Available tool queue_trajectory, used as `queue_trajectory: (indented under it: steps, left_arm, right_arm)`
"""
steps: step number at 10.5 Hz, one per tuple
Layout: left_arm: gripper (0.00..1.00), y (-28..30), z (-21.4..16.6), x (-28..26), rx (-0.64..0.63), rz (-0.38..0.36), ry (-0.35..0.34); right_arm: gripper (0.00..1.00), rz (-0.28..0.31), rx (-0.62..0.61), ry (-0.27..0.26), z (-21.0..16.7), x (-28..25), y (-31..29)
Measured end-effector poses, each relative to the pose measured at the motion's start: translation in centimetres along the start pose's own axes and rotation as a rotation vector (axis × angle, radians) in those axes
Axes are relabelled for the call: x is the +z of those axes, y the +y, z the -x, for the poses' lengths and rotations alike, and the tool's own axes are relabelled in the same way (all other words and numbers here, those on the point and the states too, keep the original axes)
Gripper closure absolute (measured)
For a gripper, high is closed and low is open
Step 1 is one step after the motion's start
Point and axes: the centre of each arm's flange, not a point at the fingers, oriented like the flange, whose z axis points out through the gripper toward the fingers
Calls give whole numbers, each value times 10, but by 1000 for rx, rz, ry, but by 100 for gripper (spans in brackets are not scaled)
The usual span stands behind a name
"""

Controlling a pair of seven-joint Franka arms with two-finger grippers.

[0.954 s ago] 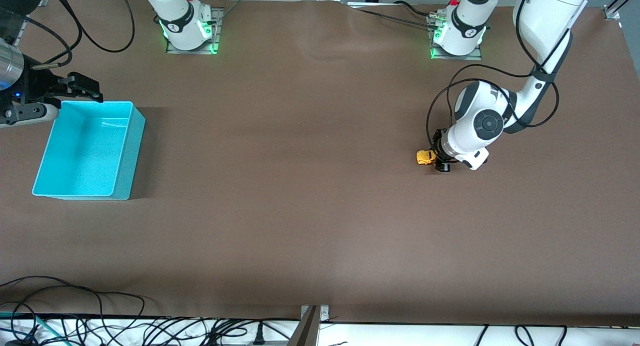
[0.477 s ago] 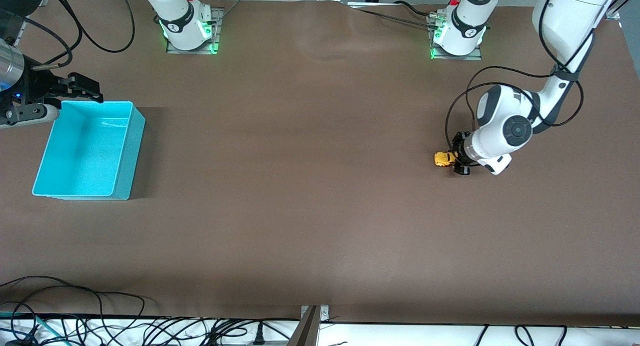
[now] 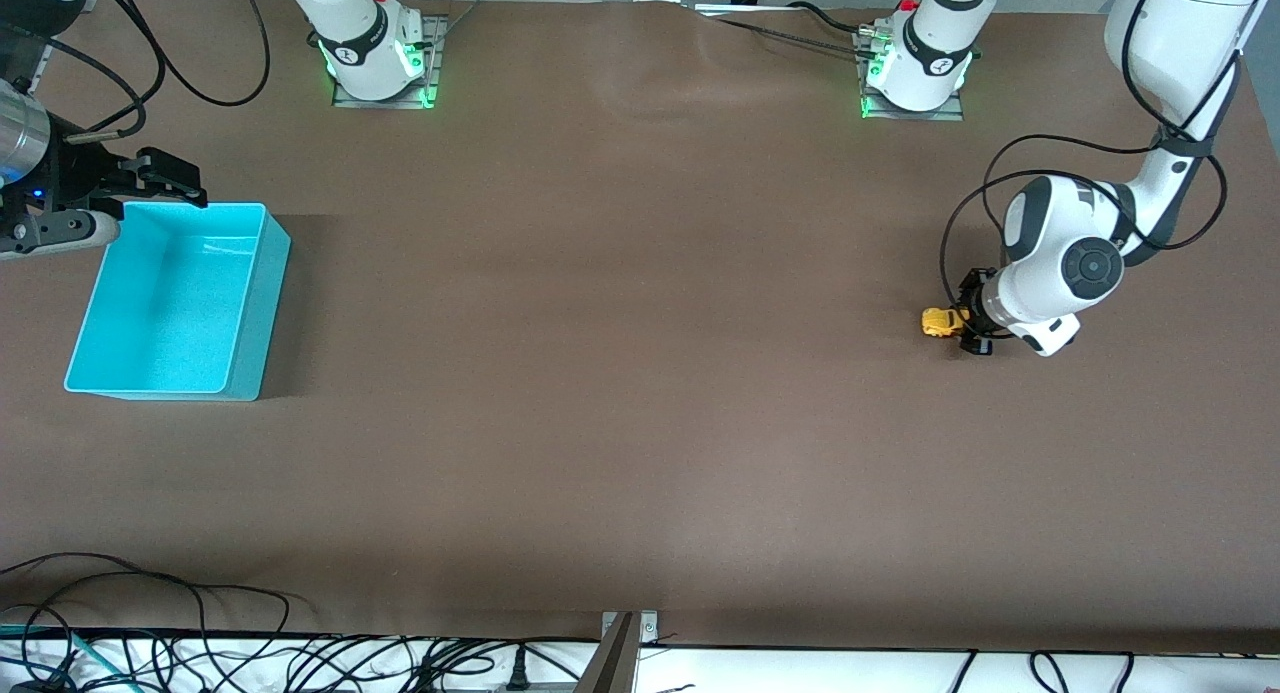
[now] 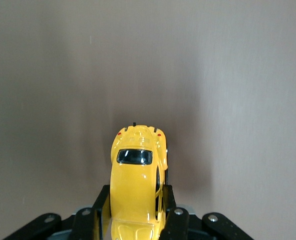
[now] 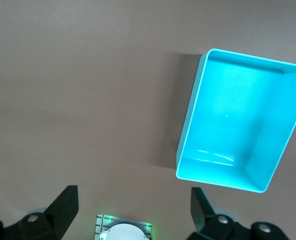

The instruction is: Wind up and store yellow beetle car

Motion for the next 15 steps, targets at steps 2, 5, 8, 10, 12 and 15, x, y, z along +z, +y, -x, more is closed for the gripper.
queue_trajectory:
  steps: [2, 5, 8, 10, 12, 15]
  left_arm:
    - [56, 1, -31, 1, 2, 4, 17]
    - [56, 2, -48, 1, 6, 3, 18]
    - [56, 2, -48, 2, 7, 0, 17]
    - [30, 4, -51, 30, 9, -13, 3]
    - [4, 10, -54, 36, 4, -18, -4]
    - [0, 12, -55, 33, 4, -20, -1]
  right_arm:
    - [0, 0, 0, 0, 0, 0, 0]
    - [0, 0, 0, 0, 0, 0, 0]
    - [0, 0, 0, 0, 0, 0, 0]
    - [0, 0, 0, 0, 0, 0, 0]
    - [0, 0, 0, 0, 0, 0, 0]
    - [0, 0, 0, 0, 0, 0, 0]
